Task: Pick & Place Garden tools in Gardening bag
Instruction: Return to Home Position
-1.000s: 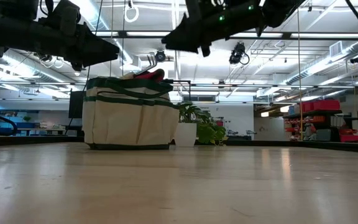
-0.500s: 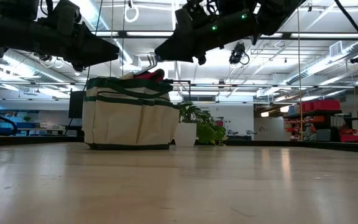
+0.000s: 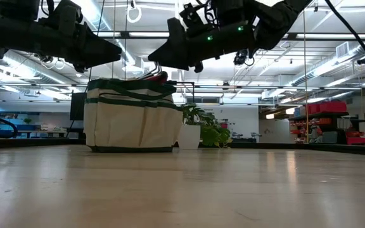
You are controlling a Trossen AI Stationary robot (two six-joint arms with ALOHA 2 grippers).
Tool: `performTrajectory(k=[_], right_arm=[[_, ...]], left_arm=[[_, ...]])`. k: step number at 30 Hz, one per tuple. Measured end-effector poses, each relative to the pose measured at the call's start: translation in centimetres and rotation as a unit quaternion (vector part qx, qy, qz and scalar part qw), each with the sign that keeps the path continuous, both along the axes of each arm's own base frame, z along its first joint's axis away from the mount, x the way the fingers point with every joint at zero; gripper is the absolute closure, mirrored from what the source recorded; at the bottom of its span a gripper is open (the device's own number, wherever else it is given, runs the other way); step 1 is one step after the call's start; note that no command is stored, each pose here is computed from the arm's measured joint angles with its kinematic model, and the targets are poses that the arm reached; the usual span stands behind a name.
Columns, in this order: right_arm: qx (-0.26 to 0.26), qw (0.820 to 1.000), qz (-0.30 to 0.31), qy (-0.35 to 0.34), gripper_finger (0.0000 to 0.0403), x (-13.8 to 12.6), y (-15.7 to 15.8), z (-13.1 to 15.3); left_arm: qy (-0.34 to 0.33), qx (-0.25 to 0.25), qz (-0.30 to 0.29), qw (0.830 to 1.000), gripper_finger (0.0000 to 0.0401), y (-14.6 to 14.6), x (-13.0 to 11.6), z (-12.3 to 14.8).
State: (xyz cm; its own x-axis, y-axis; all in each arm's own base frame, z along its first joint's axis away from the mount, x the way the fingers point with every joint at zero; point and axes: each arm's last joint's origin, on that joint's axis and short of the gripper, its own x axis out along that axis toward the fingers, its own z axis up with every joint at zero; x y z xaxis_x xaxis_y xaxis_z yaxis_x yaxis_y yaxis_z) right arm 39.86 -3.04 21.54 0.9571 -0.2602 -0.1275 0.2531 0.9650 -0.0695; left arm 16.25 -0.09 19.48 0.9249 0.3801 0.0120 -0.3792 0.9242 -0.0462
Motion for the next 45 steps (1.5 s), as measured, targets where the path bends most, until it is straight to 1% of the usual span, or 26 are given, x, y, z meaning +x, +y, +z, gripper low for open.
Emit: performTrajectory(k=[2,7,14,19,25,31,35,37,42,45], right_arm=[[-0.009,1.000,-0.002,0.002,0.0248,0.0,0.0,0.1],[-0.038,0.999,-0.031,-0.004,0.0248,-0.5,-0.2,1.3],[-0.039,0.999,-0.035,-0.005,0.0248,-1.6,-0.1,3.6],[-0.037,0.998,-0.034,0.032,0.0248,-2.3,-0.1,3.8],[-0.024,0.997,-0.031,0.067,0.0248,-2.4,0.2,3.1],[-0.025,0.995,-0.015,0.094,0.0248,-2.7,1.4,2.8],[-0.029,0.992,-0.001,0.121,0.0248,-2.9,2.3,2.4],[-0.030,0.991,0.007,0.130,0.0248,-3.0,2.8,2.3],[-0.026,0.986,0.049,0.156,0.0248,-3.2,4.2,1.8],[-0.027,0.984,0.062,0.163,0.0248,-3.6,4.9,2.2]], left_arm=[[0.000,0.000,0.000,1.000,0.0224,0.0,0.0,0.0],[0.001,0.000,0.000,1.000,0.0224,0.0,0.0,0.0],[0.003,0.000,0.000,1.000,0.0224,0.0,0.0,-0.1],[0.003,0.000,0.000,1.000,0.0224,0.0,0.0,-0.1],[0.004,0.000,0.000,1.000,0.0224,0.0,0.0,-0.1],[0.005,0.002,0.000,1.000,0.0224,0.0,0.0,-0.1],[0.013,0.022,0.000,1.000,0.0224,0.0,0.0,-0.1],[0.013,0.023,0.000,1.000,0.0224,0.0,0.0,-0.1],[0.034,0.039,-0.011,0.999,0.0224,-0.3,-0.1,-0.3],[0.046,0.041,-0.020,0.998,0.0224,-0.5,-0.5,-0.3]])
